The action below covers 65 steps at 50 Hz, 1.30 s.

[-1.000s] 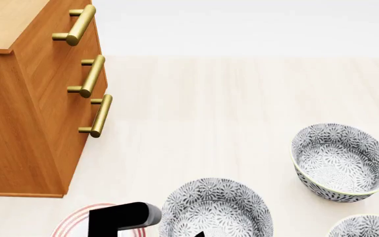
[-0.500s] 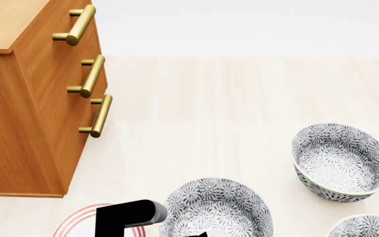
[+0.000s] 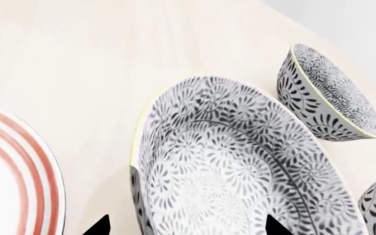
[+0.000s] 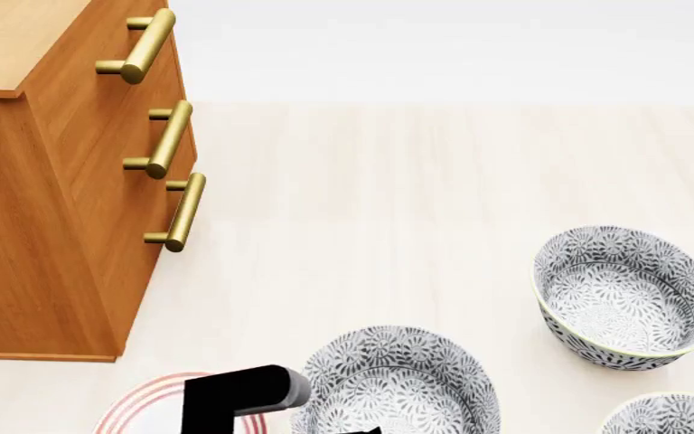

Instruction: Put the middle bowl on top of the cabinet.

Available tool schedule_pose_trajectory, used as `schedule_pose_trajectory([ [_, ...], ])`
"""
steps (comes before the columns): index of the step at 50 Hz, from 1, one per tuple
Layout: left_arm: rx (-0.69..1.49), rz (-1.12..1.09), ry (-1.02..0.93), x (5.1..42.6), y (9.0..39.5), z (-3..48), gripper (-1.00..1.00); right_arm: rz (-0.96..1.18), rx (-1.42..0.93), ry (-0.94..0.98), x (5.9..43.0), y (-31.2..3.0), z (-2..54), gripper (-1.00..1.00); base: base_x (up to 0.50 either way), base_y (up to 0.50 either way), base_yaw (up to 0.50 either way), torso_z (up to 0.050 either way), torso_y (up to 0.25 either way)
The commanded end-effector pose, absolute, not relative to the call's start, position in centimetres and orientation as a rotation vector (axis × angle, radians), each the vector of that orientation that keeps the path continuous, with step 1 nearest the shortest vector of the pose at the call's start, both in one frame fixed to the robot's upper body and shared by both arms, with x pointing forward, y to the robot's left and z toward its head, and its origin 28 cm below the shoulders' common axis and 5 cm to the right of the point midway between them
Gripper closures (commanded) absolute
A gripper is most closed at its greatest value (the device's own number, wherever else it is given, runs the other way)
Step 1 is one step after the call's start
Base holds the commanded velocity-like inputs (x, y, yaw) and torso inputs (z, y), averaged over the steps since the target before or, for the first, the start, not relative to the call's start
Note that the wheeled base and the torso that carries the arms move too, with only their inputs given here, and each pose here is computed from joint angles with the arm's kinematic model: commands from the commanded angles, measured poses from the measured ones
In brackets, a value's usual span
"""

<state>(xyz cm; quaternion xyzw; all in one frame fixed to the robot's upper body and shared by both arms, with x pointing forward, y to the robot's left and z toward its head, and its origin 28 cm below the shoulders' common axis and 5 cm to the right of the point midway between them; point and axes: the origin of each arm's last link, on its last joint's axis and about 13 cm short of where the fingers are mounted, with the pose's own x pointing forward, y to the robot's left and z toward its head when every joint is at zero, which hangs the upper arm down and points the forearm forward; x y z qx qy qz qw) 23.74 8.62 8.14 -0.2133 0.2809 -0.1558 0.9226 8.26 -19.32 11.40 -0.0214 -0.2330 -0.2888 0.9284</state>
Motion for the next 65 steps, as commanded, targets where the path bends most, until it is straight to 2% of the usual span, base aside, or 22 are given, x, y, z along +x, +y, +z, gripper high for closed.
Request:
schedule_pose_trajectory([
  [1,-0.516,-0.364,0.566,24.1,8.3,8.4,-1.0,-0.595,-0.079,-0.485,8.0,-19.5,11.4,-1.0,0.0,0.0,0.0,0.0,0.0],
  [6,-0.522,-0.37,0.561,24.0,8.3,8.4,-1.0,-0.594,-0.08,-0.486,7.8,-19.5,11.5,-1.0,0.0,0.0,0.0,0.0,0.0],
  [7,-0.525,-0.372,0.563,24.1,8.4,8.4,1.0,-0.595,-0.08,-0.486,7.8,-19.5,11.5,-1.0,0.0,0.0,0.0,0.0,0.0],
  [16,-0.524,-0.362,0.488,23.8,8.5,8.7,1.0,-0.594,-0.08,-0.492,7.7,-19.5,11.6,-1.0,0.0,0.0,0.0,0.0,0.0],
  [26,-0.528,-0.352,0.496,23.9,8.6,8.7,1.0,-0.593,-0.077,-0.495,7.7,-19.5,11.5,-1.0,0.0,0.0,0.0,0.002,0.0],
  [49,-0.517,-0.391,0.46,23.0,8.5,10.0,1.0,-0.591,-0.074,-0.498,7.7,-19.6,11.5,-1.0,0.0,0.0,0.0,0.05,0.143],
  [65,-0.502,-0.44,0.341,21.3,9.2,12.9,1.0,-0.586,-0.074,-0.496,8.0,-19.2,11.5,-1.0,0.0,0.0,0.0,0.05,0.165],
])
